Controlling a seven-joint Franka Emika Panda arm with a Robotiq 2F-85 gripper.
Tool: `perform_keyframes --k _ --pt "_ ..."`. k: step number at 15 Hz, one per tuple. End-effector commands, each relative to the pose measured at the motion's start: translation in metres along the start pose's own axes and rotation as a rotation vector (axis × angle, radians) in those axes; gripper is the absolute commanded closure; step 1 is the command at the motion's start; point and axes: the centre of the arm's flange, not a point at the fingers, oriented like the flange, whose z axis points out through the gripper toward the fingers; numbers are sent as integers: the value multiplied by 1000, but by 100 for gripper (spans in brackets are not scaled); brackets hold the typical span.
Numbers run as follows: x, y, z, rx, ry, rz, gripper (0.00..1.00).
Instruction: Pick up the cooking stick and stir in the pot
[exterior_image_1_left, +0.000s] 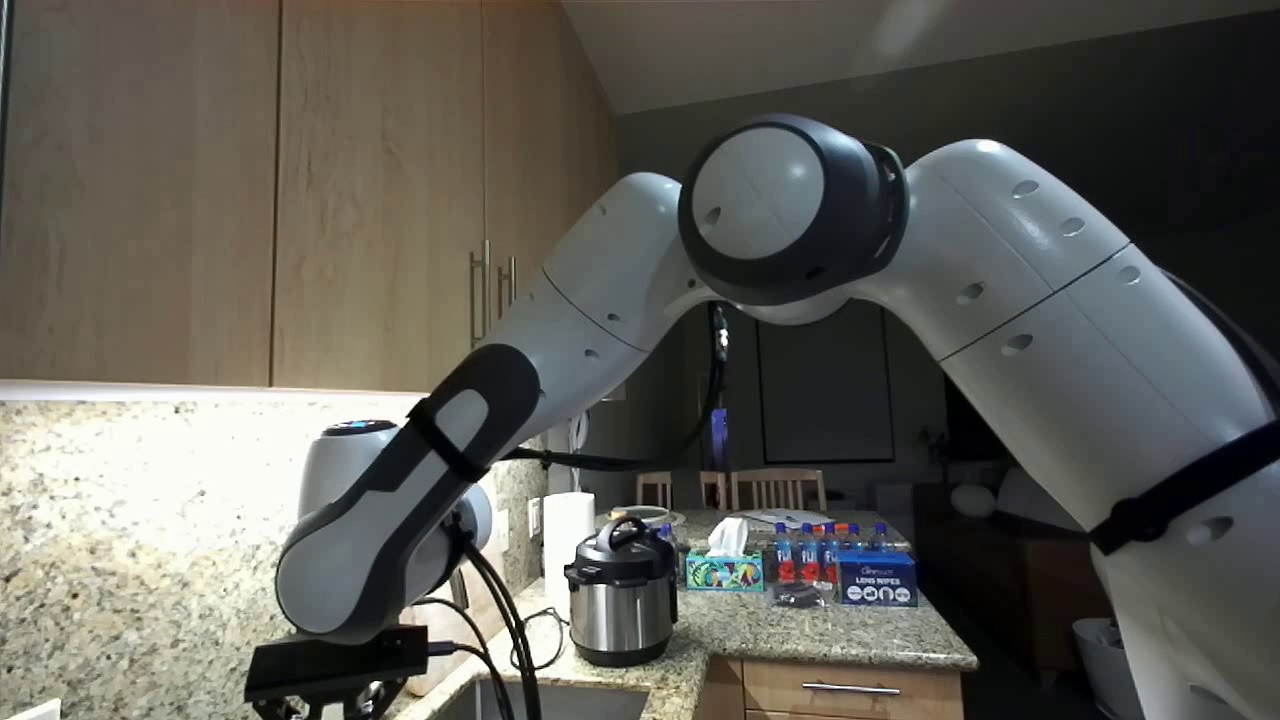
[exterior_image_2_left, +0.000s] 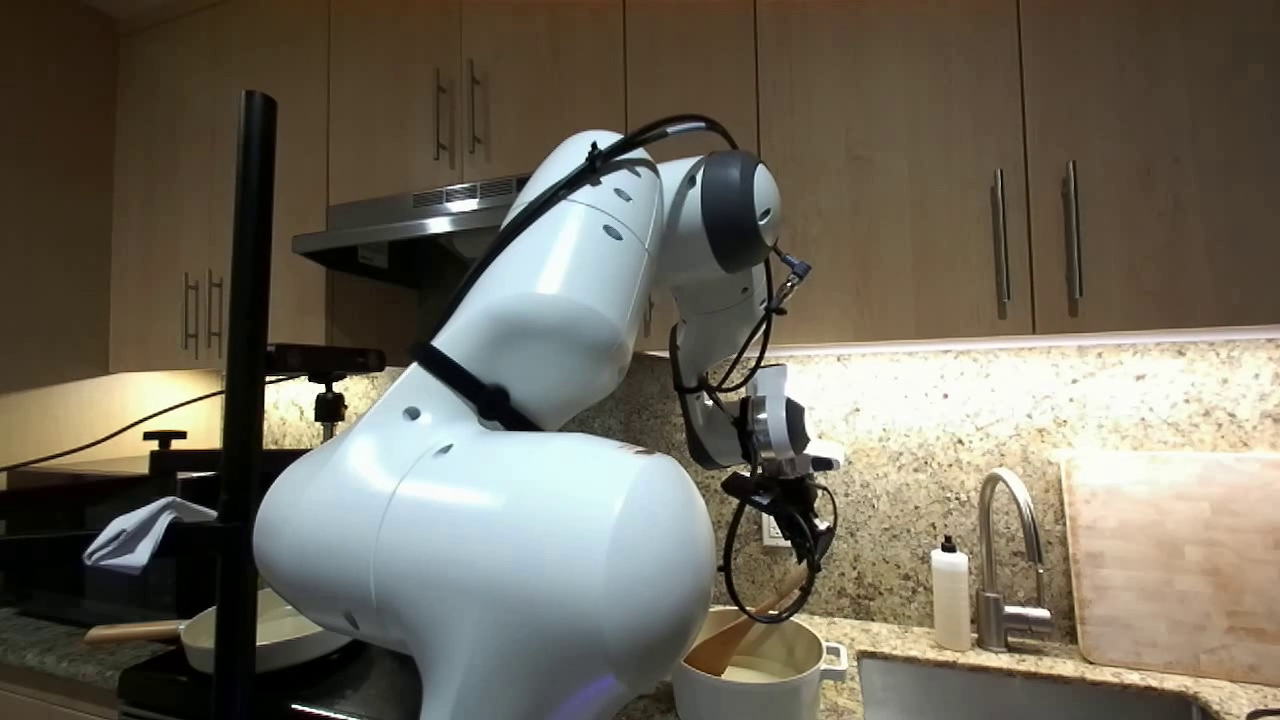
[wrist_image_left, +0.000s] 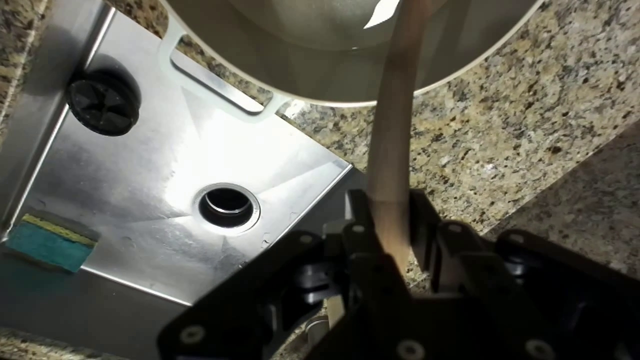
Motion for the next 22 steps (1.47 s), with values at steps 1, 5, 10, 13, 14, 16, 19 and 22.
perform_keyframes --k 1,5,10,13,14,16,19,22 --pt "-19 14 6 -21 -36 -13 91" --pt "-19 40 7 -18 -27 50 91" --pt "-28 74 6 21 15 123 91" --pt "-40 91 1 51 56 175 91" --pt "-46 96 -2 62 78 194 91" --pt "-59 103 -6 83 127 232 91" --pt "-77 106 -11 116 214 281 91" --pt "-84 99 -16 94 283 335 91"
